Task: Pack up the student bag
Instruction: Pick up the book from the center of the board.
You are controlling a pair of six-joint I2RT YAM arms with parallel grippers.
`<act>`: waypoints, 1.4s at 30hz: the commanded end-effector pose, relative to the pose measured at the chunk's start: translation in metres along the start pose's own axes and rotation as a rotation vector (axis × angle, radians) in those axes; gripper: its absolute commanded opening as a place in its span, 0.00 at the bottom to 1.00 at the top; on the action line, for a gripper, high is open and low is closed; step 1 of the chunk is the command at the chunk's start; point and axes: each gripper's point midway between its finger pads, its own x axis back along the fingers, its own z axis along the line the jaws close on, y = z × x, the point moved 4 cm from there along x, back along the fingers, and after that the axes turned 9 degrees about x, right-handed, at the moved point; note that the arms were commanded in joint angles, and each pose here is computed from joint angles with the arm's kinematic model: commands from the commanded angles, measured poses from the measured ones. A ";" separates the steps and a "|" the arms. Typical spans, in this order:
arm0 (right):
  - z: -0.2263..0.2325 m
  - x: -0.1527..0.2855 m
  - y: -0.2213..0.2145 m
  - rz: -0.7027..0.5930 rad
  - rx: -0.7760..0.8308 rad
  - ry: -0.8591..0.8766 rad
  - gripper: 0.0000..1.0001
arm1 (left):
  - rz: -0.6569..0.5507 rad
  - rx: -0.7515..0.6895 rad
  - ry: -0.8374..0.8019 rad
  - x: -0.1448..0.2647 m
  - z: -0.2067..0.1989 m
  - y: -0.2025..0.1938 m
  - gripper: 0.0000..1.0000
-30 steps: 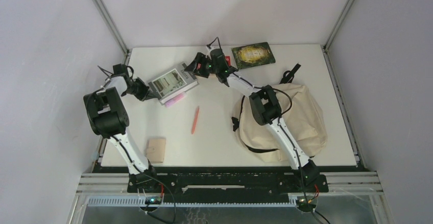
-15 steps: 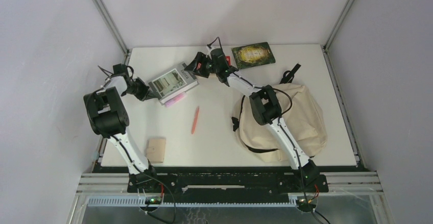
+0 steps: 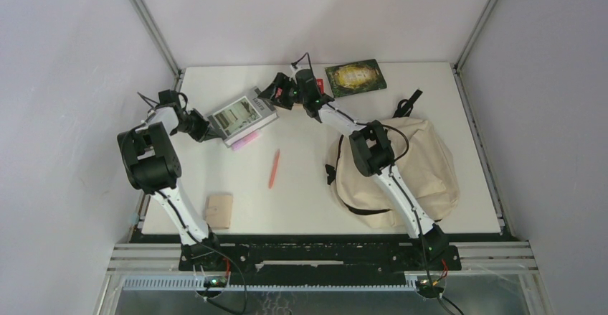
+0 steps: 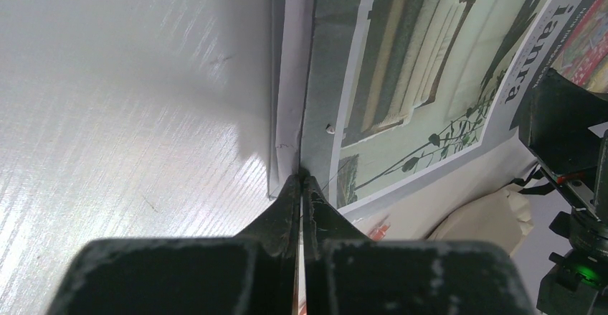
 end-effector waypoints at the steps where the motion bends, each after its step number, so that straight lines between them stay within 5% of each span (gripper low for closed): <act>1: 0.007 -0.010 -0.024 0.051 -0.029 0.017 0.83 | 0.010 -0.039 -0.016 -0.004 -0.003 -0.003 0.00; 15: -0.013 -0.007 -0.025 0.052 -0.079 -0.140 0.95 | 0.016 -0.064 -0.021 0.003 -0.005 -0.009 0.00; 24: -0.013 -0.007 -0.031 0.083 -0.101 -0.133 0.88 | 0.028 -0.056 -0.041 0.002 -0.008 -0.011 0.00; 35: 0.006 0.010 -0.044 0.160 -0.062 -0.051 0.42 | 0.035 -0.071 -0.059 0.004 -0.012 -0.014 0.00; 42: 0.026 0.020 -0.024 0.166 0.014 0.011 0.31 | 0.034 -0.076 -0.072 0.006 -0.017 -0.015 0.00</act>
